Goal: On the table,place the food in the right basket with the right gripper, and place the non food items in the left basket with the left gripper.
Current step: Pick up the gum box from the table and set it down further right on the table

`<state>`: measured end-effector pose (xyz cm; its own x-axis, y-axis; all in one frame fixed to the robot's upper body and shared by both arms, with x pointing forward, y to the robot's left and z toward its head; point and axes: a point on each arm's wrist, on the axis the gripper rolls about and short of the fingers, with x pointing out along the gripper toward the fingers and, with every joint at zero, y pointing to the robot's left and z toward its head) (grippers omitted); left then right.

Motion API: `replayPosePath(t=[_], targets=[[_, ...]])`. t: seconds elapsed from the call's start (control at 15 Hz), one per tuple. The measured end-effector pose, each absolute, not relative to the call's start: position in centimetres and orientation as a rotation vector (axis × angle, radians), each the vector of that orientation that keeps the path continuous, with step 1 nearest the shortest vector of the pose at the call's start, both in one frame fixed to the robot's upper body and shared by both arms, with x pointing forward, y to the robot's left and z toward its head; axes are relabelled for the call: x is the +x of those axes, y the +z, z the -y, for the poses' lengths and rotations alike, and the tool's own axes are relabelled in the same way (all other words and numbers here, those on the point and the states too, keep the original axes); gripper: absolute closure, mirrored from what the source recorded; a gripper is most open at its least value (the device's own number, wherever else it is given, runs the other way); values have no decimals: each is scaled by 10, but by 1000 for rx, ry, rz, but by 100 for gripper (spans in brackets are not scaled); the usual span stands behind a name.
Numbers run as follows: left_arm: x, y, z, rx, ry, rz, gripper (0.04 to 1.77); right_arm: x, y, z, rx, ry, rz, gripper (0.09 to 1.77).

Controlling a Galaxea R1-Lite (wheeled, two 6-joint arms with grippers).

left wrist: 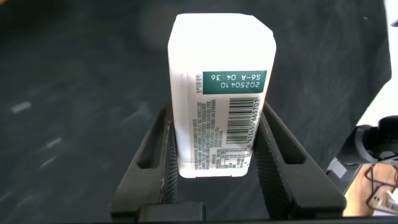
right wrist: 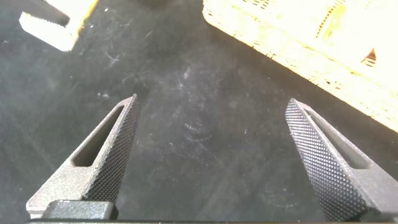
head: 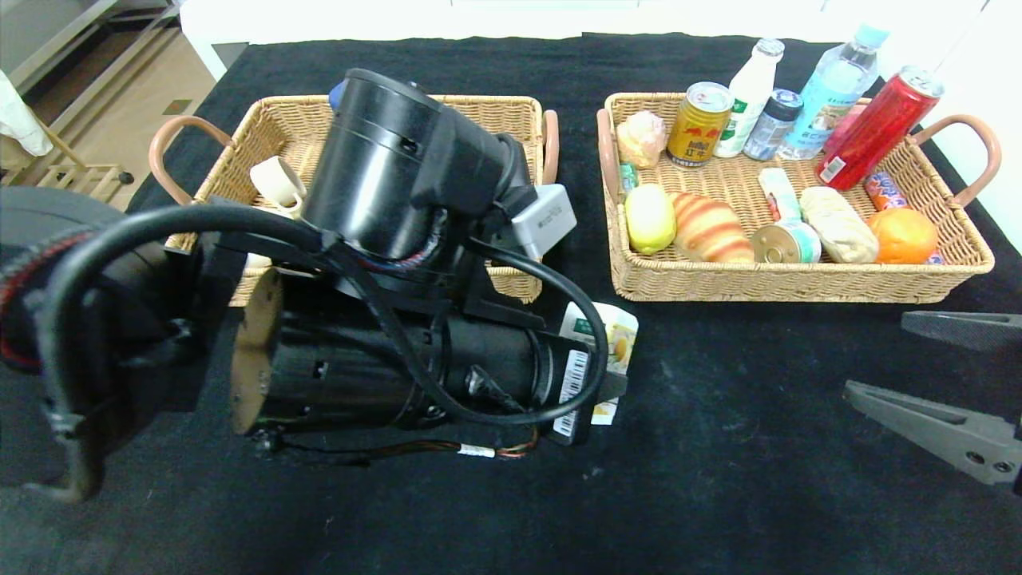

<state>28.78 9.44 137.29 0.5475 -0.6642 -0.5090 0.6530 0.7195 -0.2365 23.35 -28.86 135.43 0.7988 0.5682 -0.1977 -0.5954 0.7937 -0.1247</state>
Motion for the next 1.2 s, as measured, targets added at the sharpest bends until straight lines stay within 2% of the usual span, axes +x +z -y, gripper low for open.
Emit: replayPosePath(t=[0.33,1.2], targets=[[297,1358,-56,-33,-812,-592,102,231,1358,292,-187,587,-129,15],[307,1321,-4,-18,-811,-667,102,222,1366,299,-189,556,-83,15]])
